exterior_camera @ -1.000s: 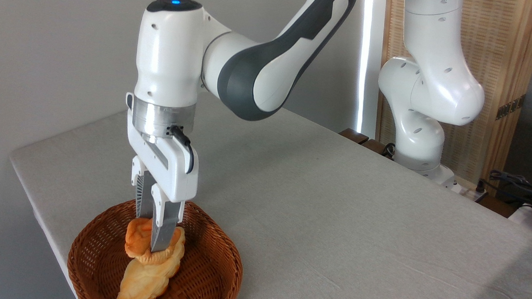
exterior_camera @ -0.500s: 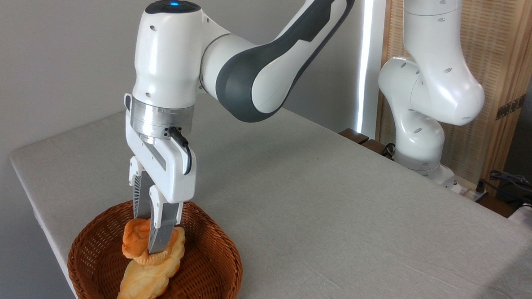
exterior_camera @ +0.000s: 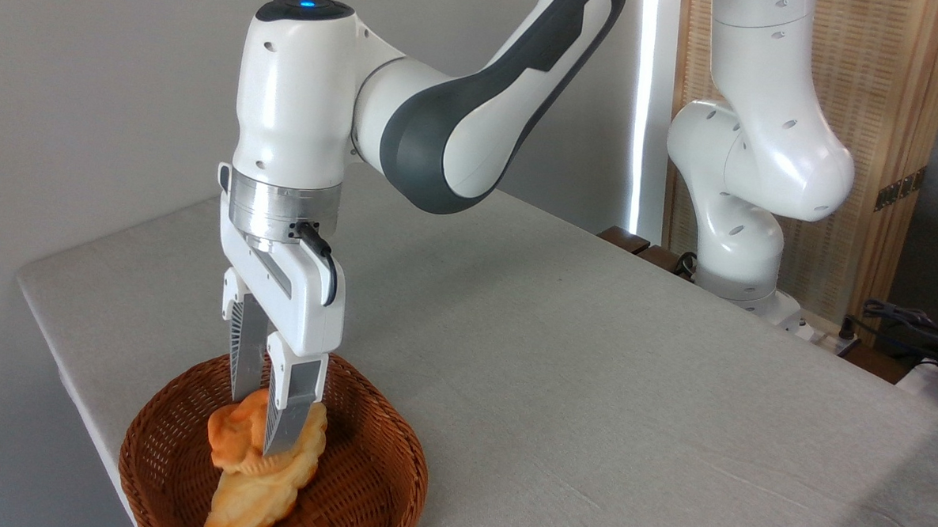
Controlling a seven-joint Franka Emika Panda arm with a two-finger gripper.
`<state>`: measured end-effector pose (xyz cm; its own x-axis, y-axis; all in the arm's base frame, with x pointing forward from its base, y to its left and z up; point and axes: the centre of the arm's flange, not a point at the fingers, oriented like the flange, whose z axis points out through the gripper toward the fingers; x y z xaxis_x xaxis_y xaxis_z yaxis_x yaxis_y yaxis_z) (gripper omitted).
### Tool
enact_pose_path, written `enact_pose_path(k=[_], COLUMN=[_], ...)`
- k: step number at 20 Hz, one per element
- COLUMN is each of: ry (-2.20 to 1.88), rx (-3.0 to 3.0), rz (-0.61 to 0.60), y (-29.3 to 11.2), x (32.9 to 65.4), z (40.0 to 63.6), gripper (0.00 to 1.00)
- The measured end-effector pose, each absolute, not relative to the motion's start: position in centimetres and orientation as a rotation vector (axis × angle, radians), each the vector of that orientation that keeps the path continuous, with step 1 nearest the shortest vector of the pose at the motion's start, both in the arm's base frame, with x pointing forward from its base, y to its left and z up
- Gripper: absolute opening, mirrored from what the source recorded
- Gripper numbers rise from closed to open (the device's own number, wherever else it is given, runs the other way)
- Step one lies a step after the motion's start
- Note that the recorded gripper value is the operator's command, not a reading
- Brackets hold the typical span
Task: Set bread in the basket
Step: 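Lower the bun into the basket beside the long roll and open, then raise the open gripper up away from the basket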
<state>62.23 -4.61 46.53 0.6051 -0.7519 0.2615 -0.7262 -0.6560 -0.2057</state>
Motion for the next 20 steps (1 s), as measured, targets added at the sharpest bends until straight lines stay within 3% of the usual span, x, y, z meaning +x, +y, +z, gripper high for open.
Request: enact_pose_path(k=[6, 10, 14, 20], ry=[1.261, 1.236, 1.255, 1.195], rx=[-2.737, -2.743, -2.793, -2.881], rz=[-0.523, -0.545, -0.44, -0.321], y=[-4.5, -4.3, -4.4, -4.6], x=[62.2, 61.4, 59.4, 57.5], z=[47.4, 49.9, 53.1, 55.4], gripper=[1.0, 1.0, 1.0, 1.0])
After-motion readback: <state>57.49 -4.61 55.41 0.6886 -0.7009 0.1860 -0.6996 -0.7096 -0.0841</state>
